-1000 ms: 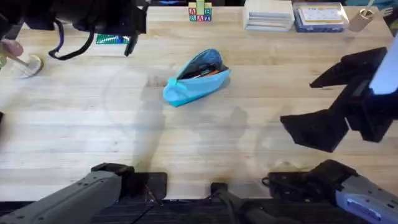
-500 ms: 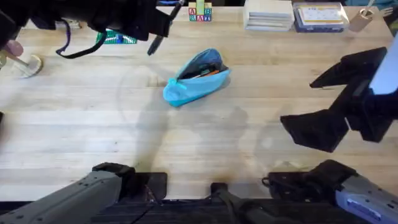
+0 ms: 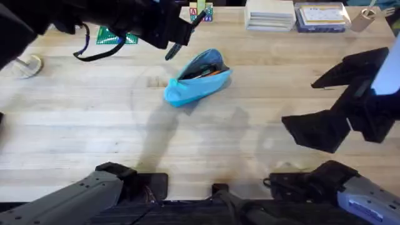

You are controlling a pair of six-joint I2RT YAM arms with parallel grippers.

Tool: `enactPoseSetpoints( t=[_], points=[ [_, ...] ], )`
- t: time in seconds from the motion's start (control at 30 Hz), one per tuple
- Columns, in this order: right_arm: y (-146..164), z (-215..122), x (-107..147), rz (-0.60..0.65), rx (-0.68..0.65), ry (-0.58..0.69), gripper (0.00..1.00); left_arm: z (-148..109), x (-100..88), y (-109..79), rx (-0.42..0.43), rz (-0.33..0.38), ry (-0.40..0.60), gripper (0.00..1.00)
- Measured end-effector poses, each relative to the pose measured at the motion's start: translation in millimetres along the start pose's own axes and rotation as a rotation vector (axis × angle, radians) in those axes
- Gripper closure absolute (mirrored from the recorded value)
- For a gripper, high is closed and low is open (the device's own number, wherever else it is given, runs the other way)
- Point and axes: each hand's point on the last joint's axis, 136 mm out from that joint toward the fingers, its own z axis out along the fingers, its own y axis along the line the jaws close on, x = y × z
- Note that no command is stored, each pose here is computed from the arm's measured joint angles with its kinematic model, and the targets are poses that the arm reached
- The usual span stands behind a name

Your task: Unzip the bag, pick up the pens from the table one at a time and place them inside, then zip the bag closed.

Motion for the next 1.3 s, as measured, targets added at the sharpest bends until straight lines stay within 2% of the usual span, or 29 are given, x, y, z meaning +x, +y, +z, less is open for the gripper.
enactPoseSetpoints(
  t=[0.2,0.37,0.53,0.73,0.8,0.83,1.03,1.3],
  points=[
    [0,0,0,0.002,0.0,0.0,0.005,9,2.1,-8.2,0.024,0.015,0.023,0.957],
    [0,0,0,0.003,0.0,0.0,0.005,26,8.6,-18.4,0.058,0.042,0.077,0.958],
    [0,0,0,0.003,0.0,0.0,0.005,46,17.5,-22.7,0.054,0.08,0.141,0.957],
    [0,0,0,0.003,0.0,0.0,0.005,64,26.4,-22.5,0.053,0.103,0.197,0.958],
    [0,0,0,0.003,0.0,0.0,0.005,71,29.2,-22.2,0.056,0.104,0.214,0.958],
    [0,0,0,0.003,0.0,0.0,0.005,84,33.7,-20.2,0.059,0.102,0.243,0.958],
    [0,0,0,0.003,0.0,0.0,0.005,105,42.8,-15.8,0.065,0.09,0.29,0.958],
    [0,0,0,0.003,0.0,0.0,0.005,116,45.5,-11.7,0.06,0.101,0.304,0.958]
  ],
)
